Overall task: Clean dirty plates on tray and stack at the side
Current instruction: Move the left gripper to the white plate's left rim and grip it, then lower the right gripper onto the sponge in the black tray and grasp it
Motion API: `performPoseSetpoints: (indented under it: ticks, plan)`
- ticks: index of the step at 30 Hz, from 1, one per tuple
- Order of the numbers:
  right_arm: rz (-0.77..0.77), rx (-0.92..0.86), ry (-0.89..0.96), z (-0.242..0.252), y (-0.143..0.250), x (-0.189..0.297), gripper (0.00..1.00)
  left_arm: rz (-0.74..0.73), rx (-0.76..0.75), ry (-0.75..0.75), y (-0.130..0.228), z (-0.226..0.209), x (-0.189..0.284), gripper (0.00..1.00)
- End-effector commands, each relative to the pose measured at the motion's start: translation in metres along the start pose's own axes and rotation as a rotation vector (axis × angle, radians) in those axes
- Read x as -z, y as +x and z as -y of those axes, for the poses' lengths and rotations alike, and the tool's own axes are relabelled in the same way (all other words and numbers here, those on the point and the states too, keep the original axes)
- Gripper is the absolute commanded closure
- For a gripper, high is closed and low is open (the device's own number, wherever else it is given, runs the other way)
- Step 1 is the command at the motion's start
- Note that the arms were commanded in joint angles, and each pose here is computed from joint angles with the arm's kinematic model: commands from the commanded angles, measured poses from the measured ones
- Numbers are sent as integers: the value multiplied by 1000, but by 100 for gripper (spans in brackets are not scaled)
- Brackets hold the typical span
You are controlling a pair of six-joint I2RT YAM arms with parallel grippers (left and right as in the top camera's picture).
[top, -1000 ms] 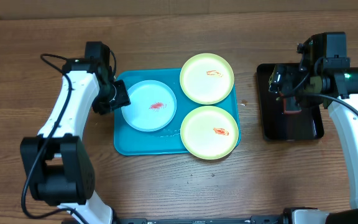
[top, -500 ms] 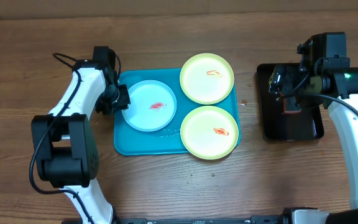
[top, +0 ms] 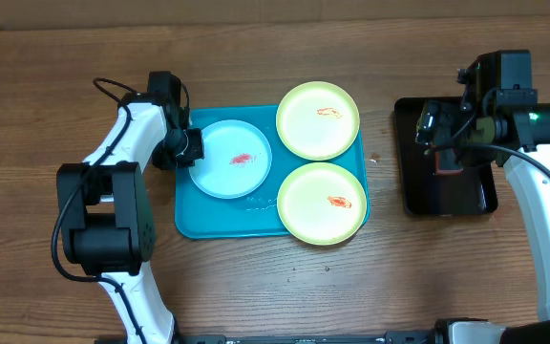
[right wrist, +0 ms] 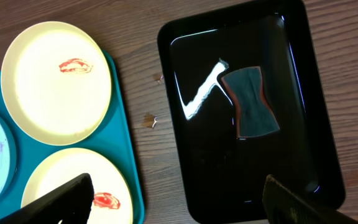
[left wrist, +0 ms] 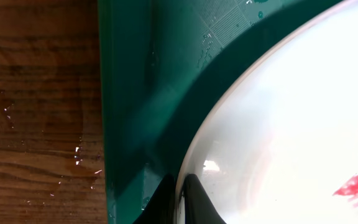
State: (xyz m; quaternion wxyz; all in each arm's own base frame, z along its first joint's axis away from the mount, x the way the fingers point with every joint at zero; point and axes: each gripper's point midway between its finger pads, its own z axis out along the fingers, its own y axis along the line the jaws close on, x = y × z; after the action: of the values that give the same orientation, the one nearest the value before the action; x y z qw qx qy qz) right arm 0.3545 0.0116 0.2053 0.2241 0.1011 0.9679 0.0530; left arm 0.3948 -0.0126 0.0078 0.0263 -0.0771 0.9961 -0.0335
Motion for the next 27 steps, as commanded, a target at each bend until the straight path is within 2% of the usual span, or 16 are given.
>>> performPoseSetpoints:
  ticks: [1,7,10,16,22,27]
  plan:
    - [36,-31,9,1,-10,7,14,-31,-2,-23,1,-6,-18,96]
    - [54,-113,33,23,-17,8,21,-45,-10,-25,5,-7,-18,96]
    - [56,-143,61,45,-22,3,21,-46,-38,-26,5,-7,-17,96]
    - [-52,-73,68,68,-18,-37,21,-42,-46,-27,4,-7,-18,96]
    - [-195,39,70,76,-1,-87,29,-38,-47,-27,3,-7,-18,96]
    - [-227,72,95,86,0,-115,35,-37,-47,-24,3,-6,-18,96]
